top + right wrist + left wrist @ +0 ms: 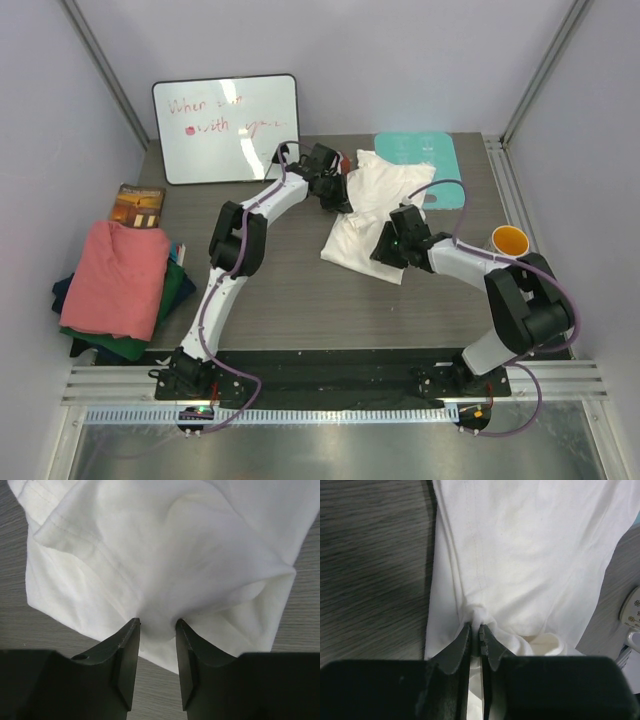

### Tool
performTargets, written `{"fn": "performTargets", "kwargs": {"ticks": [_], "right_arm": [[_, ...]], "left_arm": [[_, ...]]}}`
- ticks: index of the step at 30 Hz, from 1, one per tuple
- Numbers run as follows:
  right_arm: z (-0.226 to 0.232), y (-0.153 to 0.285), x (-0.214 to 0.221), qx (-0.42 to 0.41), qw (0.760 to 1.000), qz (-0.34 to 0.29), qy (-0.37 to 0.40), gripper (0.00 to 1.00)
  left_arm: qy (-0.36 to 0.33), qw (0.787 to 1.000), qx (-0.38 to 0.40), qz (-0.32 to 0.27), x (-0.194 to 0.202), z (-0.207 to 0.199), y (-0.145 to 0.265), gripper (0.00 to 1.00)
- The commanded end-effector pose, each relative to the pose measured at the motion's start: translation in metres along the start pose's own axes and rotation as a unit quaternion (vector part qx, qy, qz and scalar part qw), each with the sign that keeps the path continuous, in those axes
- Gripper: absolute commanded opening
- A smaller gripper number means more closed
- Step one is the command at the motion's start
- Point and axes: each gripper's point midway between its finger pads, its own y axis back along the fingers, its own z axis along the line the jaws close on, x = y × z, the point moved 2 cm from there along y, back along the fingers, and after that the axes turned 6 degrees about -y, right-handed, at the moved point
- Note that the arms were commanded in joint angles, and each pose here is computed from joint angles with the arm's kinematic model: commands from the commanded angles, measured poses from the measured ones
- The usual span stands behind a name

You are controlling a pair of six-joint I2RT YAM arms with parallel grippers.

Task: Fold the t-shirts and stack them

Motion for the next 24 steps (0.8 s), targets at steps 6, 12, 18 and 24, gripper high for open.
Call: {"fn": "performTargets", "kwargs": {"ticks": [6, 12, 18, 24], "right_arm": [[0.008, -0.006, -0.008, -0.004, 1.000, -0.027, -0.010, 0.13], [0.016, 0.010, -0.026, -0.011, 0.998, -0.065, -0.017, 0.10], [0.011, 0.017, -0.049, 0.005, 0.994, -0.103, -0.039, 0.08], [0.008, 0.020, -0.076, 0.022, 0.988, -0.142, -0.053, 0.07]], "left_arm": [[-0.015, 1.000, -0.005, 0.002, 0.000, -0.003, 0.019, 0.11], [-0.015, 1.000, -0.005, 0.003, 0.002, -0.003, 0.019, 0.10], [-0.017, 1.000, -0.006, -0.001, 0.000, -0.004, 0.025, 0.10], [-0.017, 1.000, -0.004, -0.002, -0.001, -0.005, 0.026, 0.10]]}}
